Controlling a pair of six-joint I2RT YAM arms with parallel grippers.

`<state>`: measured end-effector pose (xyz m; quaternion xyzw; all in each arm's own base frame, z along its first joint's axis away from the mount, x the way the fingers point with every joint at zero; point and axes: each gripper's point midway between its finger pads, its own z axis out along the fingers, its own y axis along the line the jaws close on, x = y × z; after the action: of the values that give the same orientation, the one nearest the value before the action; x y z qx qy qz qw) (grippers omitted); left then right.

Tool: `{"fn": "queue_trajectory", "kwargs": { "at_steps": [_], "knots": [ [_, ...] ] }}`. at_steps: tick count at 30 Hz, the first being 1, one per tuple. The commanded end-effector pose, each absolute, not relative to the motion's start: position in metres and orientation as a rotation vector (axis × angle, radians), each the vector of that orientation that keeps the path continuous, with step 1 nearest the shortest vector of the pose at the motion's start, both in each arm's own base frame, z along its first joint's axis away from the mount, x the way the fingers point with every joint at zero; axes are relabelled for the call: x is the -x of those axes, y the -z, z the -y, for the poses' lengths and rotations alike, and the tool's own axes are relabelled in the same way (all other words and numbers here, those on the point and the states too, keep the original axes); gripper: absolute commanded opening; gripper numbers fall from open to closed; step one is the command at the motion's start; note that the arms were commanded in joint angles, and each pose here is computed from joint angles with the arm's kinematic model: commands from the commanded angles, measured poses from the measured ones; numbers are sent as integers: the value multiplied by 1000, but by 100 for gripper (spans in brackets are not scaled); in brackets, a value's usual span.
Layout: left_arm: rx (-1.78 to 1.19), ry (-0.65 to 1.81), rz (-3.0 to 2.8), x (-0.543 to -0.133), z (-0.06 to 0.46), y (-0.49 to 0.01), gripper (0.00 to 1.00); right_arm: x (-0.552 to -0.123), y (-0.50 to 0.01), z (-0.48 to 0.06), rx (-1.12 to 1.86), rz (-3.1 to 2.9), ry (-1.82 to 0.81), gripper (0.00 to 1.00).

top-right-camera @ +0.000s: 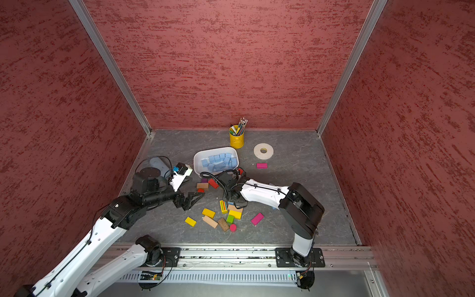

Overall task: Pick out the blue building blocks
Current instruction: Pick up the building block from the center of the board.

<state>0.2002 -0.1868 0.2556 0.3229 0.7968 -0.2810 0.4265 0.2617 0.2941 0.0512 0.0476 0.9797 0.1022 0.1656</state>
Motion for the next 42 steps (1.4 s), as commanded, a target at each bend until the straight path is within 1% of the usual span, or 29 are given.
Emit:
{"fn": "queue_trajectory", "kwargs": {
  "at_steps": [1,25,35,42],
  "knots": [
    [-819,710,-1983,-198,187,-254,100,-261,-44,-286,-168,-2786,-220,56],
    [-823,715,-1977,-197,187,-255,100,-258,-30,-300,-116,-2809,-177,51],
    [-823,715,-1979,-196,187,-255,100,-260,-26,-297,-95,-2807,-114,42],
    [-821,712,-1978,-197,187,-255,100,-262,-27,-296,-77,-2799,-94,33]
  ]
}}
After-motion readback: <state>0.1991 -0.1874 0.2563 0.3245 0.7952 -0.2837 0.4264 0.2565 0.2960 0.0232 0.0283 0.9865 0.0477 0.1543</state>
